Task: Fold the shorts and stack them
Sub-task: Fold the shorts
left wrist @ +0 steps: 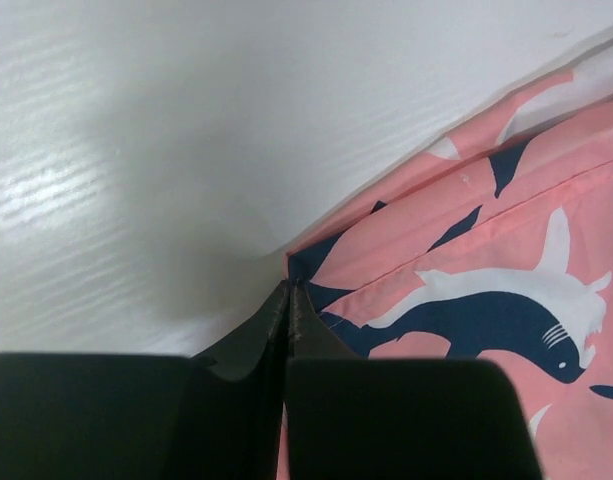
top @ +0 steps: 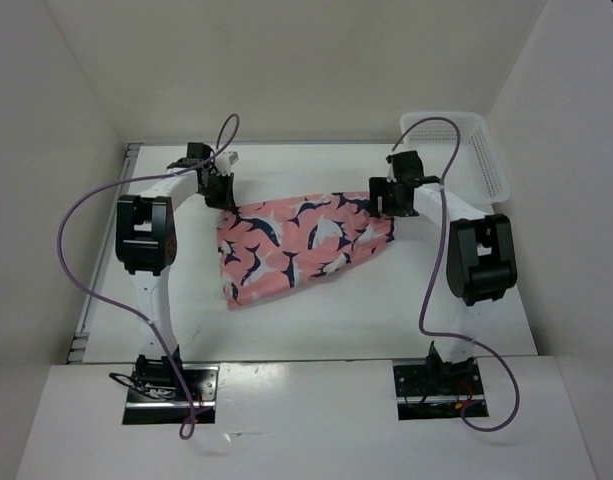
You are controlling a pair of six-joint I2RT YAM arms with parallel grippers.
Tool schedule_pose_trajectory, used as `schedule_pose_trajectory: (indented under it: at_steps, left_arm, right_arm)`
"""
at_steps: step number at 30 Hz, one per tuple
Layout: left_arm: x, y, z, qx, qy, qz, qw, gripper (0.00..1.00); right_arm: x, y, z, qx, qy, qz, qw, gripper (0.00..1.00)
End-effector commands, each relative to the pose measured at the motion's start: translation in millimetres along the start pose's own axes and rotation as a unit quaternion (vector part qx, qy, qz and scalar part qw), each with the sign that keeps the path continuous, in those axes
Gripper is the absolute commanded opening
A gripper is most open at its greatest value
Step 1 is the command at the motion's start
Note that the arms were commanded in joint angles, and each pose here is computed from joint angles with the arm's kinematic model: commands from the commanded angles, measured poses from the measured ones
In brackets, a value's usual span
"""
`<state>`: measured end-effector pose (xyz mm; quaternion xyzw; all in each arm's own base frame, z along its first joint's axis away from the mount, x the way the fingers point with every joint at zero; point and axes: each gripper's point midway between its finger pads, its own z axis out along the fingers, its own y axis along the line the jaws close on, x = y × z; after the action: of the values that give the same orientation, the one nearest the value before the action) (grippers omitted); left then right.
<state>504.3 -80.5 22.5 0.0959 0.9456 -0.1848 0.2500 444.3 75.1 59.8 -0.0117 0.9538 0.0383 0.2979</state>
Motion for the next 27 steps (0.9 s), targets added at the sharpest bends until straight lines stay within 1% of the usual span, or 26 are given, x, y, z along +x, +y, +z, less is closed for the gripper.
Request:
schedule_pose_trajectory:
  at_steps: [1, 2, 3, 4, 5, 6, 7, 8, 9, 11, 13, 14, 17, 18, 19, 21, 22, 23, 24, 25, 27]
  left_arm:
    - [15, 10, -13, -0.014, 0.016, -0.013, 1.0, 0.0]
    - [17, 10, -16, -0.02, 0.016, -0.013, 1.0, 0.0]
    - [17, 9, -20, -0.02, 0.015, -0.013, 1.0, 0.0]
    - [17, 10, -20, -0.024, 0.015, -0.013, 1.0, 0.0]
    - [16, 9, -24, -0.025, 0.012, -0.011, 1.0, 0.01]
    - [15, 7, -28, -0.025, 0.011, -0.011, 1.0, 0.07]
    - [19, 5, -27, -0.02, 0.016, -0.013, 1.0, 0.1]
    - [22, 5, -27, -0.019, 0.02, -0.015, 0.999, 0.13]
    - [24, 5, -28, -0.019, 0.025, -0.017, 0.999, 0.17]
    - [27, -1, -27, -0.016, 0.032, -0.015, 0.999, 0.18]
    - [29, 1, -27, -0.02, 0.036, -0.016, 0.999, 0.18]
    - [33, -1, -25, -0.024, 0.043, -0.014, 0.999, 0.19]
    - [34, 1, -28, -0.033, 0.043, -0.013, 0.998, 0.19]
    - [35, -4, -26, -0.031, 0.044, -0.009, 0.999, 0.19]
    - [39, -4, -25, -0.03, 0.049, -0.01, 0.998, 0.19]
    - [37, -7, -27, -0.034, 0.047, -0.005, 0.998, 0.19]
    - [40, -7, -26, -0.033, 0.051, -0.006, 0.998, 0.19]
    - [40, -7, -26, -0.033, 0.051, -0.006, 0.998, 0.19]
    - [41, -5, -26, -0.038, 0.051, -0.006, 0.998, 0.19]
    - [41, -5, -26, -0.038, 0.051, -0.006, 0.998, 0.19]
    - [38, -3, -29, -0.048, 0.048, -0.004, 0.998, 0.19]
  right_arm:
    - [-31, -21, -45, 0.02, -0.068, 0.041, 0.997, 0.89]
    - [-22, -24, -48, 0.016, -0.055, 0.056, 0.997, 0.89]
    - [-21, -32, -55, 0.017, -0.059, 0.102, 0.993, 0.89]
    - [-16, -28, -57, -0.003, -0.048, 0.134, 0.99, 0.89]
    - [4, -27, -52, -0.018, -0.019, 0.171, 0.985, 0.89]
    - [10, -11, -57, -0.066, -0.002, 0.218, 0.974, 0.89]
    - [29, -2, -55, -0.084, 0.024, 0.236, 0.968, 0.89]
    - [30, 8, -54, -0.107, 0.028, 0.268, 0.957, 0.89]
    - [43, 19, -53, -0.134, 0.05, 0.287, 0.947, 0.89]
    - [45, 24, -46, -0.145, 0.059, 0.307, 0.939, 0.89]
    - [53, 23, -36, -0.134, 0.076, 0.328, 0.932, 0.89]
    - [41, 23, -34, -0.138, 0.062, 0.33, 0.932, 0.89]
    - [21, 31, -30, -0.164, 0.056, 0.339, 0.925, 0.86]
    - [16, 31, -27, -0.162, 0.061, 0.351, 0.92, 0.86]
    - [17, 26, -22, -0.143, 0.062, 0.361, 0.919, 0.82]
    - [25, 17, -14, -0.108, 0.074, 0.373, 0.919, 0.77]
    - [33, 11, -7, -0.086, 0.083, 0.376, 0.919, 0.7]
    - [37, -2, -2, -0.047, 0.075, 0.376, 0.922, 0.66]
    - [48, -9, 1, -0.022, 0.087, 0.373, 0.923, 0.62]
    - [51, -15, 1, -0.004, 0.087, 0.368, 0.926, 0.6]
    - [68, -21, 3, 0.017, 0.099, 0.359, 0.928, 0.6]
